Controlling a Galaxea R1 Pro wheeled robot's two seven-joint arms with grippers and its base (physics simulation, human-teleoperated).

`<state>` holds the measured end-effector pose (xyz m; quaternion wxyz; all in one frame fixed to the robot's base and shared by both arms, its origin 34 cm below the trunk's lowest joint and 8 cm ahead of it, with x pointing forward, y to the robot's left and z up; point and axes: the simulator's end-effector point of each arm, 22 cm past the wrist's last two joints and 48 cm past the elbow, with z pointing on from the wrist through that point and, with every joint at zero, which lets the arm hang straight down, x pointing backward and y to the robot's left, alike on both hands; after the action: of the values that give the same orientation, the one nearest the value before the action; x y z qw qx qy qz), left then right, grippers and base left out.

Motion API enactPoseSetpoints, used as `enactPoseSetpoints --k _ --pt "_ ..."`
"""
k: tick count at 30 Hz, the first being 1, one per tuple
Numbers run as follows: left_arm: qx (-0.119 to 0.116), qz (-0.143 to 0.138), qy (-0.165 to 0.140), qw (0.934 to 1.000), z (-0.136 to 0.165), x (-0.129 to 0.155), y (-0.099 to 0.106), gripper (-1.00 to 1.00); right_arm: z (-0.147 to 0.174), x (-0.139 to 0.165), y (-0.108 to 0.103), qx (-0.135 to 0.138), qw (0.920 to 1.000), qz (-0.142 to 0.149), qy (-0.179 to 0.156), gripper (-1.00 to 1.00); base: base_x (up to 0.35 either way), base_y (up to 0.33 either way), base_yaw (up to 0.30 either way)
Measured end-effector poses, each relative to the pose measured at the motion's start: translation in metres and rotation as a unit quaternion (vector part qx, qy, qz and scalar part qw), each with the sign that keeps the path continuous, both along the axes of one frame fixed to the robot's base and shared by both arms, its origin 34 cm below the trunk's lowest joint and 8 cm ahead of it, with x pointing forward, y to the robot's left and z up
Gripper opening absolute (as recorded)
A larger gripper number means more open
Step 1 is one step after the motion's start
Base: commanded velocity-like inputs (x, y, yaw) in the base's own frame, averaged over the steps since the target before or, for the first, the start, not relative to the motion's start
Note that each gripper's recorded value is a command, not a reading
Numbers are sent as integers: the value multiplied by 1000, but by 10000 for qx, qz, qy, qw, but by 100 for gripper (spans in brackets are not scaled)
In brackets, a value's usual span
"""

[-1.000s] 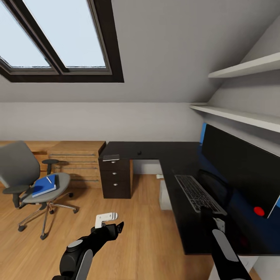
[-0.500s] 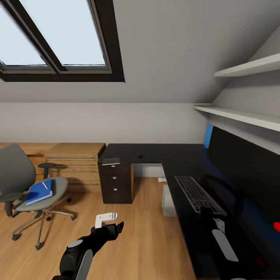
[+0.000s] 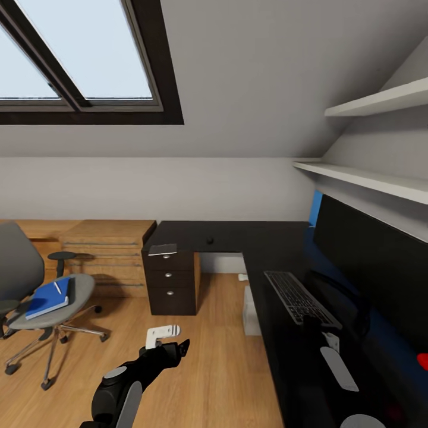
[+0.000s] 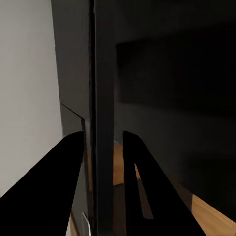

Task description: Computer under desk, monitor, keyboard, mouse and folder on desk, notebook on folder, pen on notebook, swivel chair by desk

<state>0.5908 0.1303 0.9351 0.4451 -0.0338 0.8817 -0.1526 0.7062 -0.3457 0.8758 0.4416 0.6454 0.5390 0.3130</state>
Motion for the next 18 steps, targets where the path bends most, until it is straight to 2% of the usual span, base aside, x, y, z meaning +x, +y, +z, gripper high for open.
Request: enactPoseSetpoints --k 9,14,18 --pt "-4 -1 2 10000 0 0 0 100 -1 3 2 9 10000 18 35 -100 15 -9 0" --pt "-5 -1 1 10000 0 0 0 100 0 3 0 -2 10000 9 30 -100 210 -32 0" --pt "-5 -1 3 10000 0 0 0 100 -1 3 -2 -16 10000 -22 34 -100 71 -13 0"
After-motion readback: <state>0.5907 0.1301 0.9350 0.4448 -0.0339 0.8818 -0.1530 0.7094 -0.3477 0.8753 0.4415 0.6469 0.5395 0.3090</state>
